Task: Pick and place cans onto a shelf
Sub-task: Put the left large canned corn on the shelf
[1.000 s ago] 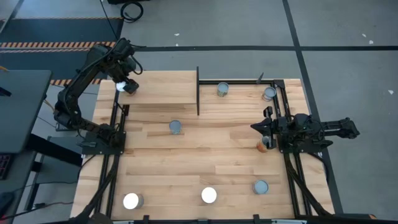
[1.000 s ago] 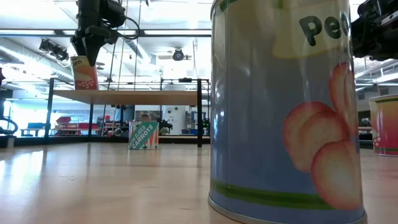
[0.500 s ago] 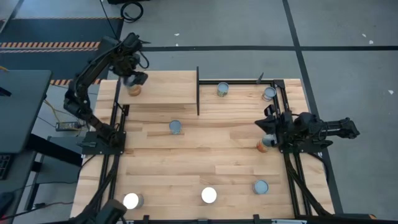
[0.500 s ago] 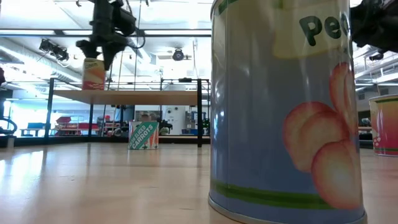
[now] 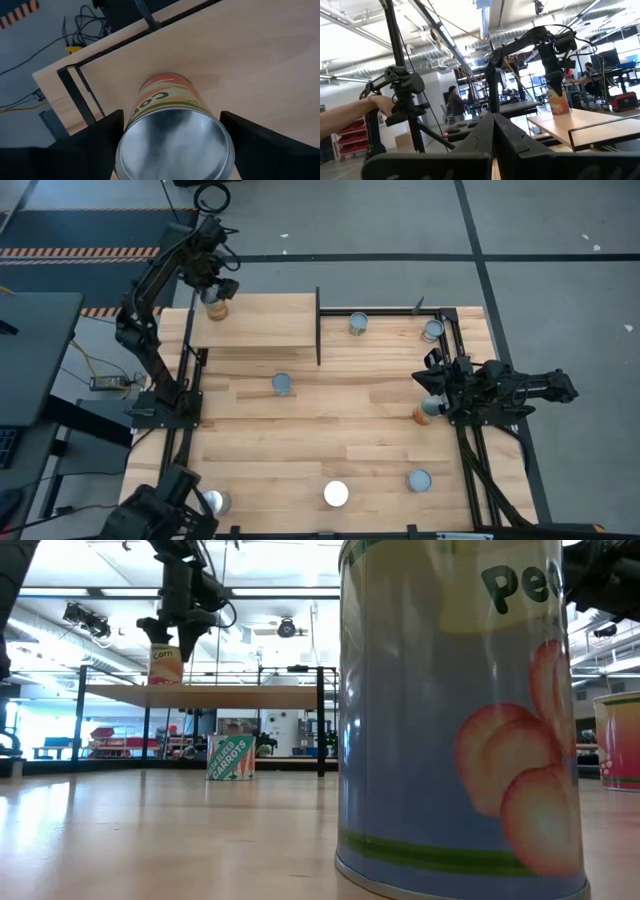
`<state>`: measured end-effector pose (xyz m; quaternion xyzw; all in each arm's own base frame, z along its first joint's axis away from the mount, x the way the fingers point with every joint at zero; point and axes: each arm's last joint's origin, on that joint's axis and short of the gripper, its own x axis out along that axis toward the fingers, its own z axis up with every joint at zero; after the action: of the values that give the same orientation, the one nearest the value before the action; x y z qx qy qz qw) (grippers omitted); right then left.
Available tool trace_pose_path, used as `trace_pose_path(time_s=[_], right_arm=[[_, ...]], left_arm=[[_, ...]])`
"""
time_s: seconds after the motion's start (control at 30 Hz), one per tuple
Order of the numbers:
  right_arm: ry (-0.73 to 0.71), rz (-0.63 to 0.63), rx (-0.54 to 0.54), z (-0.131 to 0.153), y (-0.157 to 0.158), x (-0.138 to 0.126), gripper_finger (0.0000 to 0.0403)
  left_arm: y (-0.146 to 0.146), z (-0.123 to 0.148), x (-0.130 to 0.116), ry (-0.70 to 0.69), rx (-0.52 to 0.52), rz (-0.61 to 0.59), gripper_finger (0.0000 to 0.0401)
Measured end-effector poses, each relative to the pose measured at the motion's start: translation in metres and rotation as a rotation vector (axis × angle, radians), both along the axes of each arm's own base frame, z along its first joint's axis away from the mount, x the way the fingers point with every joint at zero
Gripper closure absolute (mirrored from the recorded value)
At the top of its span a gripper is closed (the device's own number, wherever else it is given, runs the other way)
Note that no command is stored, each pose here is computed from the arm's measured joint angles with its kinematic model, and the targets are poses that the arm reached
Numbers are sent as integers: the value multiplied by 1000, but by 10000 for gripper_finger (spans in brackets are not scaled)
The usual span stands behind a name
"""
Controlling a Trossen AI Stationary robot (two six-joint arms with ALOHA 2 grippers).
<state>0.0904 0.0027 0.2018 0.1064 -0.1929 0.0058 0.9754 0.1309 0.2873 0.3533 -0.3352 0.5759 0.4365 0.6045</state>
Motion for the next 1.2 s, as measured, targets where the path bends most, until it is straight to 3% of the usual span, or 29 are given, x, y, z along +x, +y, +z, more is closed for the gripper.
trace_pose_path(time_s=[0.4, 0.87, 1.2], right_arm=[[34, -5, -10, -3, 0, 1, 386], [43, -13, -25, -4, 0, 1, 386], [47, -13, -25, -4, 0, 2, 386]], left_arm=[[7, -2, -9, 0, -4, 35, 52], [5, -1, -7, 0, -2, 48, 49], [5, 0, -8, 18, 12, 79, 92]])
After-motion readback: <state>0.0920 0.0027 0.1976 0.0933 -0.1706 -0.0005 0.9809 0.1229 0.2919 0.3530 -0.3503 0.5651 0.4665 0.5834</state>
